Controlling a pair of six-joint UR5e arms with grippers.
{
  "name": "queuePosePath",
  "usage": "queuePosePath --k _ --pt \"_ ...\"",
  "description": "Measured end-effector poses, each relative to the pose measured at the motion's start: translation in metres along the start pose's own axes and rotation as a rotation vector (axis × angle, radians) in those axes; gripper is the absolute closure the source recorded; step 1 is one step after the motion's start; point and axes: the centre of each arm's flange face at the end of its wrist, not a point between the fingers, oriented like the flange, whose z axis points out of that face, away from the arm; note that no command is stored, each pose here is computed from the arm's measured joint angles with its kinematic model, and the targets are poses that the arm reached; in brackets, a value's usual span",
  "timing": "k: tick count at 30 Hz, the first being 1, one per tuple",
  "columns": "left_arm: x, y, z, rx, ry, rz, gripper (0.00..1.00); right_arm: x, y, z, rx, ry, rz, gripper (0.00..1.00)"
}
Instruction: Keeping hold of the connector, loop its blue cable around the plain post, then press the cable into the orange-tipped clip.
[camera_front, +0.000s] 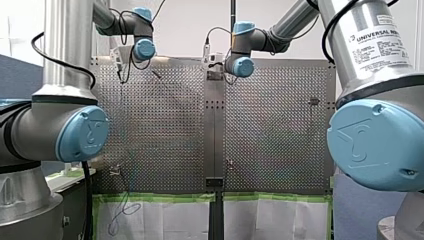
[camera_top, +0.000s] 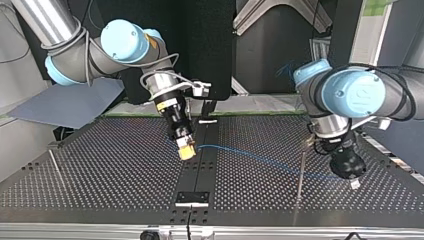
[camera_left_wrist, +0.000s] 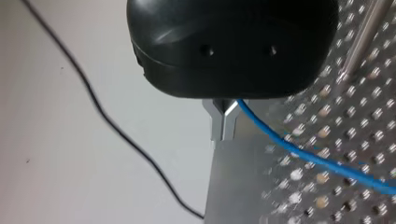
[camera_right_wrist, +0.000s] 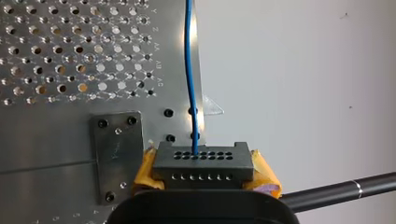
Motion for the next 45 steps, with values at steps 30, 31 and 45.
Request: queuePosePath --k 30,31,45 --pt "0.064 0.049 0.080 0.098 0.131 0.009 0.99 -0.035 0.012 0.011 0.000 -0.012 -0.004 1.00" --pt "0.068 0.048 0.080 0.106 0.141 0.011 0.99 -0.036 0.013 0.011 -0.002 -0.012 -0.004 1.00" --pt "0.102 0.048 0.067 0.132 0.194 0.009 0.90 -0.042 0.018 0.011 -0.016 -0.020 -0.006 1.00"
